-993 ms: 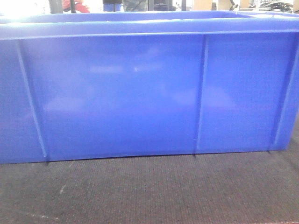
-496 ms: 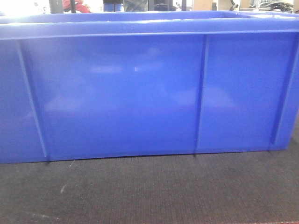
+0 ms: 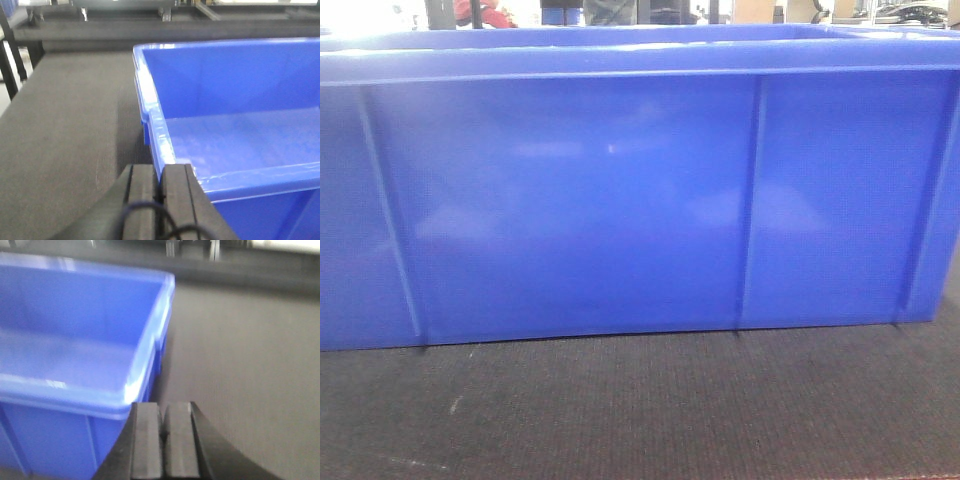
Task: Move blue bin to conveyor side
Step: 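Open both grippers and release the blue bin's walls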
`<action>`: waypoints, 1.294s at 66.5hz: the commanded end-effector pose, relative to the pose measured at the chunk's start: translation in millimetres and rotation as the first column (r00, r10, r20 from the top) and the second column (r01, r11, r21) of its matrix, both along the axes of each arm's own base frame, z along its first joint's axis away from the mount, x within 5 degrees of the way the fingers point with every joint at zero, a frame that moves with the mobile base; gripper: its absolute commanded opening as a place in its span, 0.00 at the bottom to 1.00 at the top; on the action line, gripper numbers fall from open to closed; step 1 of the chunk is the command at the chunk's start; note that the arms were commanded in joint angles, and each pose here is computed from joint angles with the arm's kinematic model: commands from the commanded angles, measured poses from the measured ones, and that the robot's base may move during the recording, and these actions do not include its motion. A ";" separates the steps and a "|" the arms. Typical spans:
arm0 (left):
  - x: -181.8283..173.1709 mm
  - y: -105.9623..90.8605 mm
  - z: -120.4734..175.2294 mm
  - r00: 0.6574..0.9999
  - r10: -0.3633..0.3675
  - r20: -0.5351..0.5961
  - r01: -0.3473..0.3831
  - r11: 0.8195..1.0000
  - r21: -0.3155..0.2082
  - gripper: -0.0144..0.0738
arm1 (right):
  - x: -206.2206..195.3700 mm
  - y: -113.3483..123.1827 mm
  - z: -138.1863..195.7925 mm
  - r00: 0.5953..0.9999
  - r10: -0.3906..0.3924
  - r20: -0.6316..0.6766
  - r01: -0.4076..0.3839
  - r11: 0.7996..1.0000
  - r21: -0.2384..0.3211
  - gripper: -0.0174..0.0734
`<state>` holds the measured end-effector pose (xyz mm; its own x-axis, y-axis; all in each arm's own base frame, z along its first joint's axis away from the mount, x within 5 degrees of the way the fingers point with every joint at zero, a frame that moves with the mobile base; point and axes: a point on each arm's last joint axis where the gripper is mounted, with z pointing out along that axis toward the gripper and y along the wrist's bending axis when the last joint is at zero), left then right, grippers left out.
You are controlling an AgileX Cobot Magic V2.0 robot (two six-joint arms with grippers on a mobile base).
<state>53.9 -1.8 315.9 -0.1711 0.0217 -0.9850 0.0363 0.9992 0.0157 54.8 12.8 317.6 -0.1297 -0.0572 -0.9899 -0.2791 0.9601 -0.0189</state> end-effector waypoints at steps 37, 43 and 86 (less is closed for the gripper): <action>-11.7 0.3 1.3 0.997 -0.002 0.083 0.002 1.000 -0.001 0.15 | -23.5 -8.3 5.1 0.982 0.003 0.189 -0.011 0.999 0.041 0.09; -11.7 0.3 1.3 0.997 -0.002 0.083 0.002 1.000 -0.001 0.15 | -23.5 -8.3 5.1 0.982 0.003 0.189 -0.011 0.999 0.041 0.09; -7.1 4.1 -71.3 0.978 0.081 0.192 -0.082 0.997 -0.004 0.15 | -23.5 -8.3 5.1 0.982 0.003 0.189 -0.011 0.999 0.041 0.09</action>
